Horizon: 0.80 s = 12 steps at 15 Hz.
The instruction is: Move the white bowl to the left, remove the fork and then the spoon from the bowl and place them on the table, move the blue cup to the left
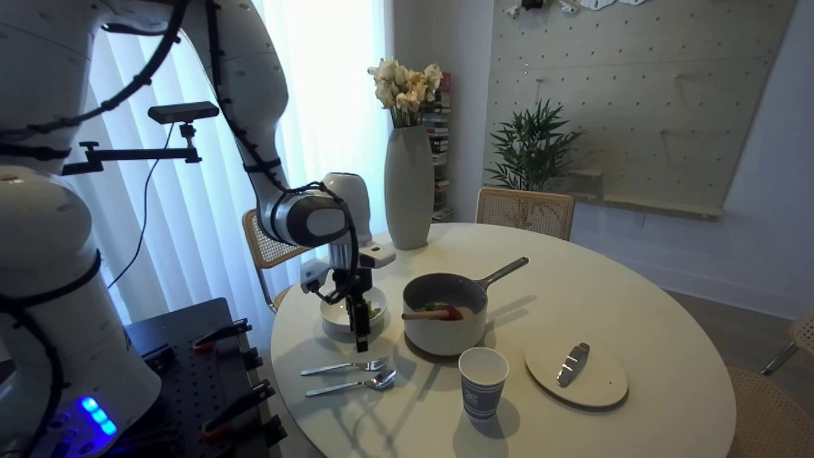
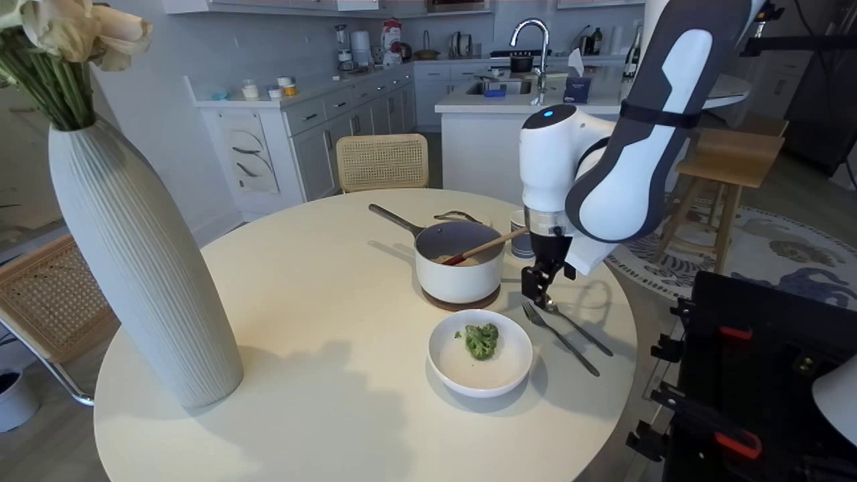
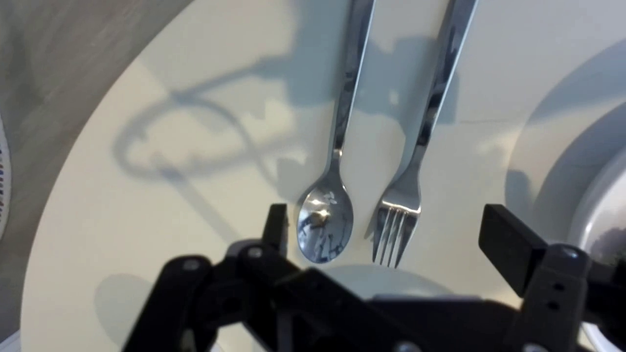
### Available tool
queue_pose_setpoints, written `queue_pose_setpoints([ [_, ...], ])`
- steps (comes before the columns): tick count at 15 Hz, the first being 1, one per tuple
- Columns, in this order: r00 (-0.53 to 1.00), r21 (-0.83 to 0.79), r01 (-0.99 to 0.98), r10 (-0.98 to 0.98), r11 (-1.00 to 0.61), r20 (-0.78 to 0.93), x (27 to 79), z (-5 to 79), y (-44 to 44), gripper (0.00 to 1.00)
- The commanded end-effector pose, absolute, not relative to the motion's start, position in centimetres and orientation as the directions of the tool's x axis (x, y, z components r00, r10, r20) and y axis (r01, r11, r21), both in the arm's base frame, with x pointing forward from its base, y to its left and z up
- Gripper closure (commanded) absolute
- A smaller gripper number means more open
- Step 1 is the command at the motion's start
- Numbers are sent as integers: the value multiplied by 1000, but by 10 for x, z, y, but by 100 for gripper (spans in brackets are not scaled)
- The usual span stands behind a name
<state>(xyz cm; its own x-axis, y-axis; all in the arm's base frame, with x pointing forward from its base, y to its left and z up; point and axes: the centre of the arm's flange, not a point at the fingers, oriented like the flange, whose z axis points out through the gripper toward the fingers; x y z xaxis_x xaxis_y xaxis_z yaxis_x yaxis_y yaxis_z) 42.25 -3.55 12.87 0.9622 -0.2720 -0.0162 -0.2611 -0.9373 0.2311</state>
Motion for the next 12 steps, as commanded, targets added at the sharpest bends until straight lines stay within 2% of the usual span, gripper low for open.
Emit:
queue_pose_setpoints([
  [1, 957, 190, -279, -289, -941, -23, 422, 170, -20, 0],
  [6, 952, 165, -305, -306, -938, 19, 423, 215, -13, 0],
  [12, 888, 92, -451, -435, -888, 151, 453, 265, -40, 0],
])
